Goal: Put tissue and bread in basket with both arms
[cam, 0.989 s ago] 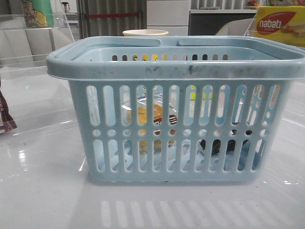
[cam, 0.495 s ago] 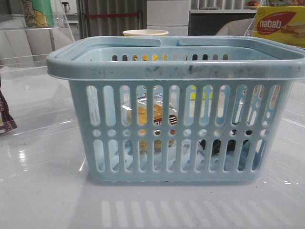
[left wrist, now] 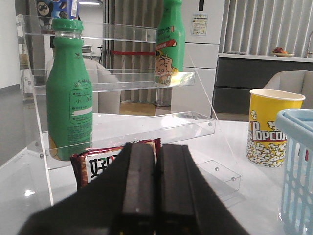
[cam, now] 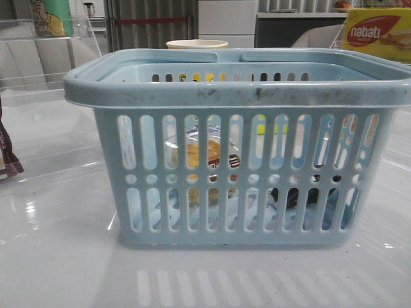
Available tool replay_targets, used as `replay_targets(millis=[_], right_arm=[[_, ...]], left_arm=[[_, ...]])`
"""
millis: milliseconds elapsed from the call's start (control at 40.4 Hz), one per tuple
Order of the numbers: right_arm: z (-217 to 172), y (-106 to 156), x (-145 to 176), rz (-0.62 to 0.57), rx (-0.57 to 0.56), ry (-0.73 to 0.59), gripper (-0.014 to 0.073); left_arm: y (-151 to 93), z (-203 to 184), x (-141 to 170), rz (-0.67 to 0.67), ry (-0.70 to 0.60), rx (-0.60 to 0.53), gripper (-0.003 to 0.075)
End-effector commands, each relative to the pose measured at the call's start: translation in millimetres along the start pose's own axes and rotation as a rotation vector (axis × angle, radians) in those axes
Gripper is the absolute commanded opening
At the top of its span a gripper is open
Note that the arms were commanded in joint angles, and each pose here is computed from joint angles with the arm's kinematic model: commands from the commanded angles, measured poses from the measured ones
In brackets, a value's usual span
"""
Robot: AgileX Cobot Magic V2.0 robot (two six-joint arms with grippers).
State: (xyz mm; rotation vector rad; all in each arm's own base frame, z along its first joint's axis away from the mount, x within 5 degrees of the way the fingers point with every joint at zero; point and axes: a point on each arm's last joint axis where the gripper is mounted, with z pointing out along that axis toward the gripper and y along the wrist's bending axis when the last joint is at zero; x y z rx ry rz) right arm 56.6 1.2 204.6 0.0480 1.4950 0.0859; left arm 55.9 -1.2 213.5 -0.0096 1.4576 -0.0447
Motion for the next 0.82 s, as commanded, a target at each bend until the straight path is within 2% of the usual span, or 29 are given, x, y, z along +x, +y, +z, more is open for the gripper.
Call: replay_targets(millis=[0, 124, 791], right_arm=[[-2.3, 1.4, -11.9, -0.017, -0.014, -0.121, 0.0057], [-2.3, 1.3, -11.9, -0.059, -0.010, -0.121, 0.0057], [-2.3, 1.3, -11.9, -0.055, -0.010, -0.121, 0.0057]], left_arm=[[-0.6, -1.8, -7.1, -0.006, -0.098, 0.010, 0.0093], [-0.6, -1.8, -7.1, -0.006, -0.098, 0.010, 0.0093], [-0.6, -1.8, -7.1, -0.006, -0.098, 0.010, 0.0093]])
